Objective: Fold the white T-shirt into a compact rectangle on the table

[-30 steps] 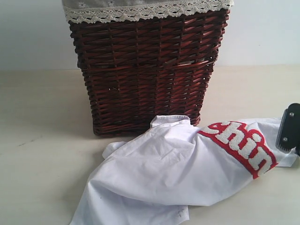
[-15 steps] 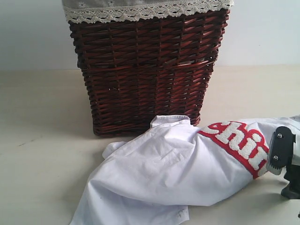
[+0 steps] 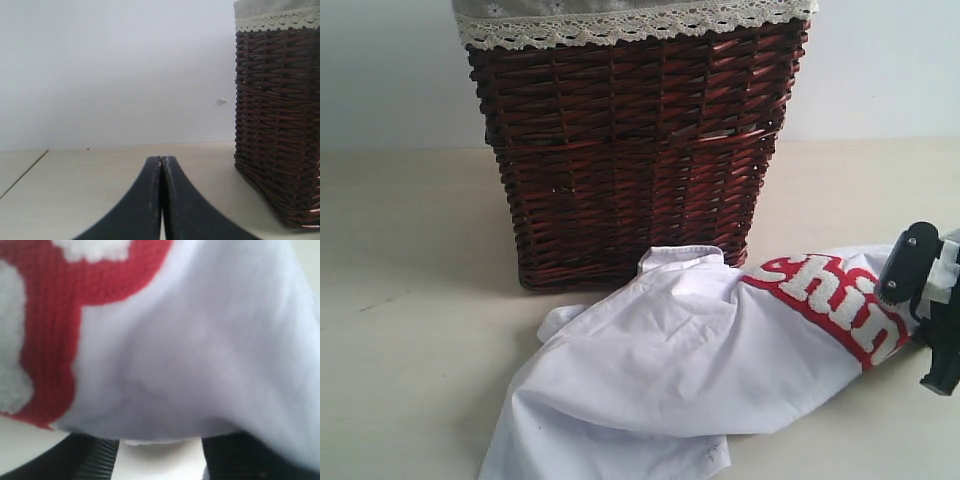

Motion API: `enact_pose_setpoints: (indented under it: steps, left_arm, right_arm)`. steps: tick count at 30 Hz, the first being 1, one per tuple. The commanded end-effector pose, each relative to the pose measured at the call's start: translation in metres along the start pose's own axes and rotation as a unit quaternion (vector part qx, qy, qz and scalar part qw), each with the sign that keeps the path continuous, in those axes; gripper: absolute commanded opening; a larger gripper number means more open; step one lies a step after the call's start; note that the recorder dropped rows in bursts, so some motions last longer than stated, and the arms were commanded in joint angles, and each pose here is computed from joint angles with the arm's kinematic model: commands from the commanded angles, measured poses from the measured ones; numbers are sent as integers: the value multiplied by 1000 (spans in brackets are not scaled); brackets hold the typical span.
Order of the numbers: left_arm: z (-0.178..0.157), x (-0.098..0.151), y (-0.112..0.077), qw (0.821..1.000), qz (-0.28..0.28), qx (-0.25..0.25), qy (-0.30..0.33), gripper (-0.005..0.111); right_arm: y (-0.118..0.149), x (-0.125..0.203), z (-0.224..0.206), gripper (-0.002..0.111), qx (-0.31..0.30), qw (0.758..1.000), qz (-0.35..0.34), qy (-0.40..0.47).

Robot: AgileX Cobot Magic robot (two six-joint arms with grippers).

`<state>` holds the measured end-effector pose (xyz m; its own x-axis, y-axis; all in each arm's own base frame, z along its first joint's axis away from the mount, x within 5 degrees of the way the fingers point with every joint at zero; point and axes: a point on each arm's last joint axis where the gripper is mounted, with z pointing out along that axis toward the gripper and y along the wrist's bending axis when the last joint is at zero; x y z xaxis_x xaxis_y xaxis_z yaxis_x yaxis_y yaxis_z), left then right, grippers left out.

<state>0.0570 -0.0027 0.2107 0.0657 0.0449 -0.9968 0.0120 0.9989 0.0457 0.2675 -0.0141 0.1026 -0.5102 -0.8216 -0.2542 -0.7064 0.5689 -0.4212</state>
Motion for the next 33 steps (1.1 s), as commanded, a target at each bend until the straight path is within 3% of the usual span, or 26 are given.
enact_pose_setpoints:
  steps: [1, 4, 12, 17, 21, 25, 28, 33]
  left_arm:
    - [-1, -2, 0, 1000, -5, 0, -5, 0]
    - [-1, -2, 0, 1000, -5, 0, -5, 0]
    - [-1, -2, 0, 1000, -5, 0, -5, 0]
    - [-1, -2, 0, 1000, -5, 0, -5, 0]
    - [-1, -2, 0, 1000, -5, 0, -5, 0]
    - [-1, -2, 0, 1000, -5, 0, -5, 0]
    - [-1, -2, 0, 1000, -5, 0, -5, 0]
    - [-1, -2, 0, 1000, -5, 0, -5, 0]
  right_arm:
    - [5, 0, 14, 27, -76, 997, 25, 24]
    - [1, -6, 12, 0, -99, 994, 31, 23]
    - [-17, -25, -30, 0, -122, 992, 22, -12]
    - [-12, -43, -79, 0, -177, 979, -11, -103]
    - [-13, -57, -114, 0, -163, 968, 17, -189]
    - [-13, -60, -132, 0, -153, 964, 22, -216]
    - [-3, -59, -138, 0, -201, 955, 4, -216]
    - [19, -55, -161, 0, -317, 919, -43, -229]
